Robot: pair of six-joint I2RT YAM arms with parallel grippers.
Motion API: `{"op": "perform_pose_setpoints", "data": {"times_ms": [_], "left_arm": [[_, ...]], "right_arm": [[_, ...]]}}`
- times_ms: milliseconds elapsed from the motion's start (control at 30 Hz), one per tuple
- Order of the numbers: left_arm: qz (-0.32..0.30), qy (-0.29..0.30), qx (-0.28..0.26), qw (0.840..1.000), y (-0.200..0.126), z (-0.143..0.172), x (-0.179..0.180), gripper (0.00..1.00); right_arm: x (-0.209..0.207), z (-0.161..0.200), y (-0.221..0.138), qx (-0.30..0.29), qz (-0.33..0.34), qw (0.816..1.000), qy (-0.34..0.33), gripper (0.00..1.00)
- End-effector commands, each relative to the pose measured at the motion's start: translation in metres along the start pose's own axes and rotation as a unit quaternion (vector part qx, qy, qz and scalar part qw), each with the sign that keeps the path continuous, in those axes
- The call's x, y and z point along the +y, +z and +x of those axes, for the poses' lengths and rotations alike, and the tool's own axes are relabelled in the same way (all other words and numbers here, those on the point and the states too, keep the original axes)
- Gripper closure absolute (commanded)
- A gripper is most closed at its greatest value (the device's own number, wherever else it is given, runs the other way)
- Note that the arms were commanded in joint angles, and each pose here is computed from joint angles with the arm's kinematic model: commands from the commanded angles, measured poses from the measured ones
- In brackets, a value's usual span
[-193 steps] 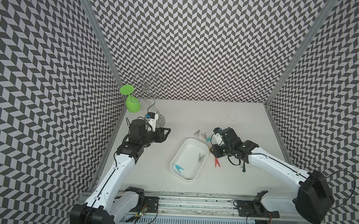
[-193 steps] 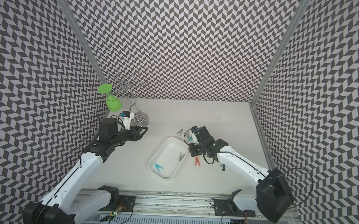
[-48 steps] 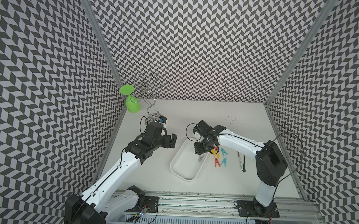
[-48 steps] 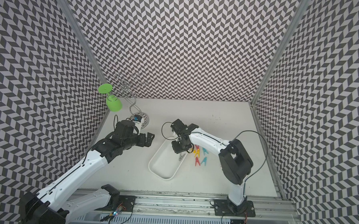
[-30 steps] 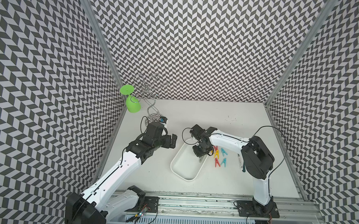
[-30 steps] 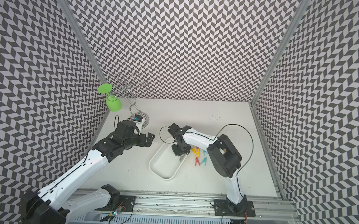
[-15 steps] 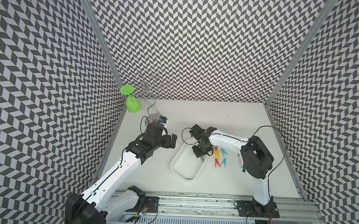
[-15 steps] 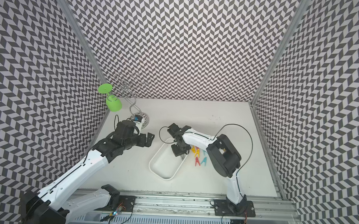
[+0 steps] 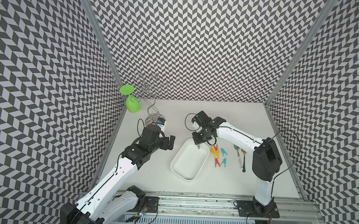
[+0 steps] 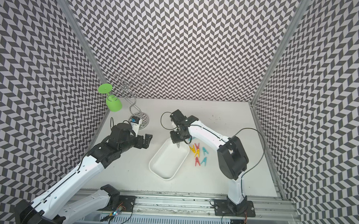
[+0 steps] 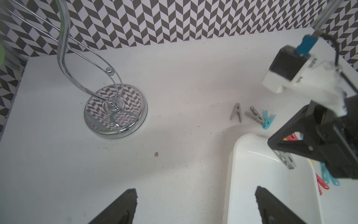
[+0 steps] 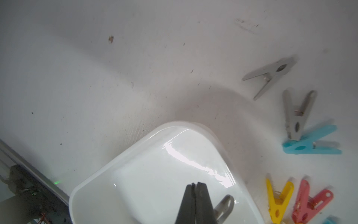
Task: Take the clothespins out of the storage box
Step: Place the clothespin at the center of the board.
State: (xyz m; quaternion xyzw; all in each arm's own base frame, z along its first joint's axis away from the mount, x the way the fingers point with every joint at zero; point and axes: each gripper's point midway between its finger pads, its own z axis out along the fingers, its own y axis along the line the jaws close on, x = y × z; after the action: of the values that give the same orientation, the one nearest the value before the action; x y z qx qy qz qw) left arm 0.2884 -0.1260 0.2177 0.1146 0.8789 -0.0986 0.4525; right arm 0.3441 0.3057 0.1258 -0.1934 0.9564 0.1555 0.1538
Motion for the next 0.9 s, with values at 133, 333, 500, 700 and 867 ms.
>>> {"op": "perform_pose_setpoints", "data": {"times_ms": [133,333,500,700,867], "left_arm": [[-0.014,0.011,-0.067,0.998,-0.010,-0.015,0.006,0.00],[-0.024,0.012,-0.105,0.994,-0.018,-0.020,0.012,0.00],[-0.004,0.027,-0.146,0.989,-0.023,-0.020,0.006,0.00],[0.029,0.056,-0.228,0.972,-0.039,-0.025,-0.004,0.01],[-0.020,0.038,-0.239,0.970,-0.039,-0.021,0.015,0.00]], "right_arm": [[-0.080,-0.034,-0.027,-0.089,0.011,0.991,0.100,0.99],[-0.124,-0.021,0.003,-0.062,0.012,0.988,0.138,0.97],[-0.142,-0.007,0.027,-0.041,0.020,0.990,0.135,0.96],[-0.165,0.004,0.037,-0.030,0.043,0.991,0.127,0.96],[-0.172,0.008,0.040,-0.026,0.044,0.992,0.118,0.88]]}}
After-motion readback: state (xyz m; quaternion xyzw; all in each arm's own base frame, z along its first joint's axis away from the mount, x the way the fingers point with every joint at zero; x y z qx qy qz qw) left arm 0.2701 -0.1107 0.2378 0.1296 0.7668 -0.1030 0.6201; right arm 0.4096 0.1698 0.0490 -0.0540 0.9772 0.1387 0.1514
